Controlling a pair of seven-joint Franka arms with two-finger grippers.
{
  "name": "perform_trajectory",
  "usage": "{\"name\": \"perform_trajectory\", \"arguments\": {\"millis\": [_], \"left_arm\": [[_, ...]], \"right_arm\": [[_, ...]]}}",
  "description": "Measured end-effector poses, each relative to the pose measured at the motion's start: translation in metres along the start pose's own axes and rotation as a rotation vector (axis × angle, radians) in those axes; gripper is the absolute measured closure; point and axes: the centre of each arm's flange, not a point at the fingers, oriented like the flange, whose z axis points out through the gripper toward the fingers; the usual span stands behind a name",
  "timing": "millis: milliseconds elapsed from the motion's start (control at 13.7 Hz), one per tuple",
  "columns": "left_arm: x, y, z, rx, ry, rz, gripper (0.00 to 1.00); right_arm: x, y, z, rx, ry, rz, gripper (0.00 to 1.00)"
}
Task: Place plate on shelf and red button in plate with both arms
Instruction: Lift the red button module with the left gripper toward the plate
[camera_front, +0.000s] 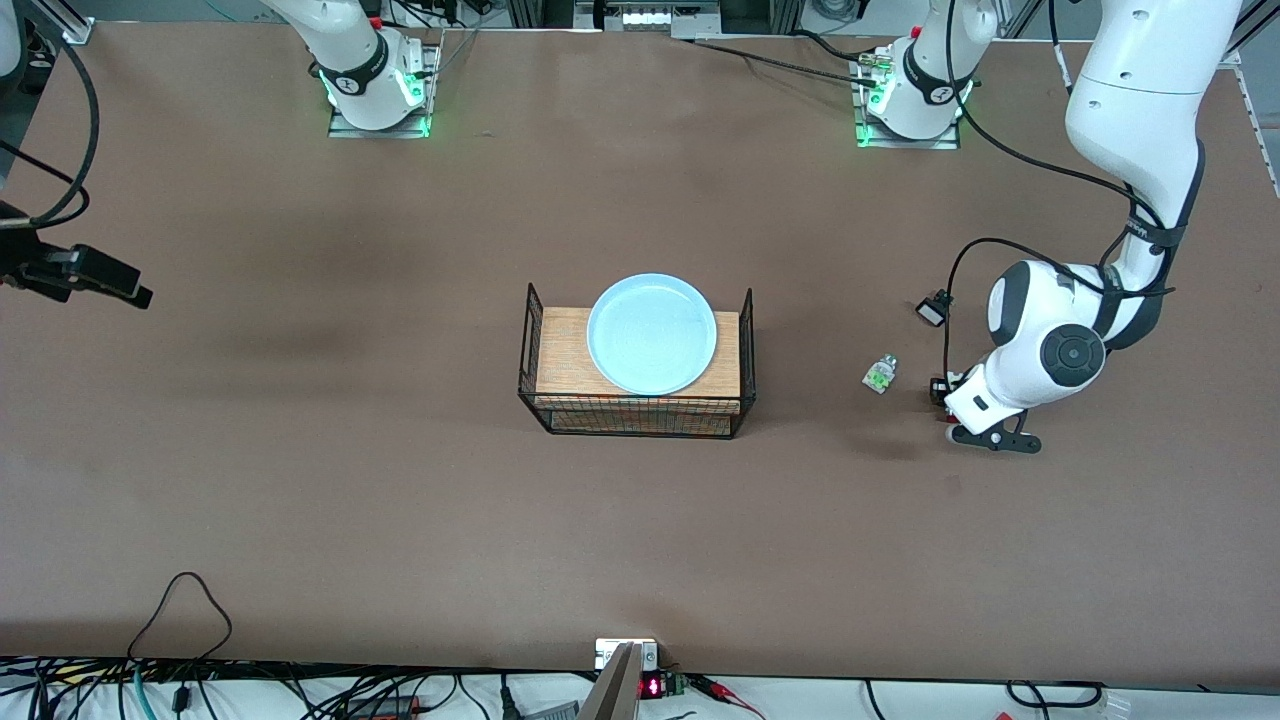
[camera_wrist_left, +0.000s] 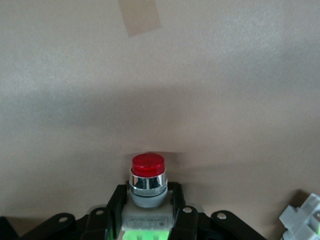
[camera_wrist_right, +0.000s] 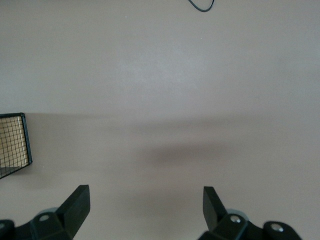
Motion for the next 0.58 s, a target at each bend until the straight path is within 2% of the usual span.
{"name": "perform_trajectory", "arguments": {"millis": [146,291,510,583], "left_arm": [[-0.002,-0.001,-0.01,0.003,-0.017,-0.002,0.59],[0.0,-0.003,-0.044,0.011,-0.027,-0.005,0.59],[0.01,0.029,-0.139,0.016,-0.054,0.031,0.59],[0.013,0.054,-0.173,0.012,-0.041,0.039,0.59]], "right_arm": [[-0.017,0.0,0.001,0.001,-0.009,-0.007,0.0],[-0.029,-0.003,-0.002,-0.014,-0.012,-0.023,0.0],[-0.037,-0.007,-0.004,-0.017,-0.012,-0.034,0.0],[-0.038,-0.007,-0.003,-0.017,-0.016,-0.035,0.0]]}}
